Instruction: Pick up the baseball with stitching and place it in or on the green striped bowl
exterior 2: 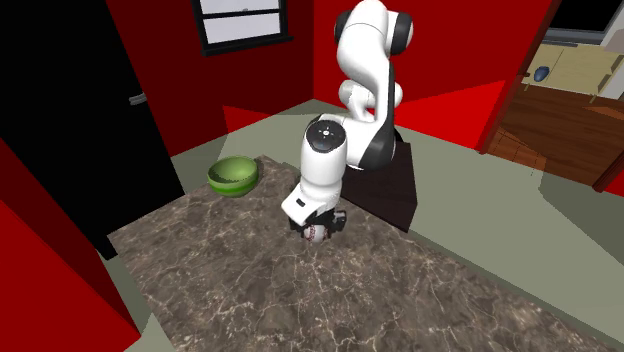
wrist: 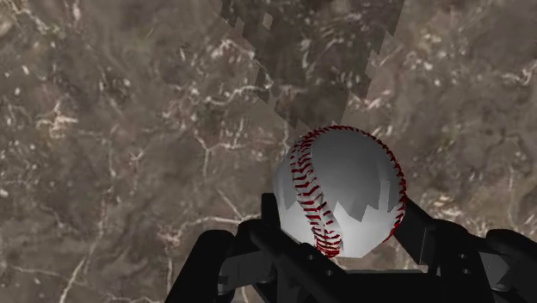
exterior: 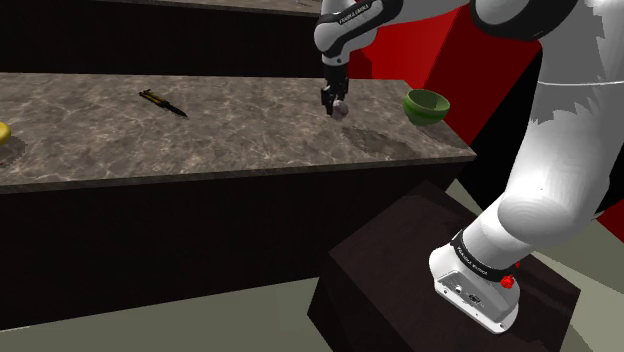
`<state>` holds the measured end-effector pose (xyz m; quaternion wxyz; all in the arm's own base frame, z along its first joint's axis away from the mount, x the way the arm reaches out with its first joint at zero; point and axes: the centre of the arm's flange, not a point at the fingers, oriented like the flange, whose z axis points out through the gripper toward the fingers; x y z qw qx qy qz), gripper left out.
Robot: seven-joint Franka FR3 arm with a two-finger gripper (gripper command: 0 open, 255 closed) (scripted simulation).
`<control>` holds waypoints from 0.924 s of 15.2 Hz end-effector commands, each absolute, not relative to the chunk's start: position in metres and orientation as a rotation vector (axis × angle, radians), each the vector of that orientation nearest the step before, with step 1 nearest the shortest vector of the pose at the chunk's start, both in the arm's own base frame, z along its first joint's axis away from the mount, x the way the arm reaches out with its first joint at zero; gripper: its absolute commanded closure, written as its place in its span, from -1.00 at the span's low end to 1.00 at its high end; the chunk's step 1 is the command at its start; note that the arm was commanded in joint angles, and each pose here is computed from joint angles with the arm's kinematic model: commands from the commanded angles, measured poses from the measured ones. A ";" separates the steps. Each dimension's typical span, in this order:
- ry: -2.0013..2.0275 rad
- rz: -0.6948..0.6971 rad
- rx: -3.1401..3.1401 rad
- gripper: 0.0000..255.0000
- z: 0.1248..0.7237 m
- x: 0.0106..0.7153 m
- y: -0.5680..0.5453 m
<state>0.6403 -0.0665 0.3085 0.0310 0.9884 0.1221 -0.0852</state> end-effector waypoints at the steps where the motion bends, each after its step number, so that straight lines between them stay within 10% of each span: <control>1: 0.376 -0.263 3.045 1.00 0.319 0.640 -0.066; 14: 0.376 -0.263 3.045 1.00 0.387 0.640 -0.066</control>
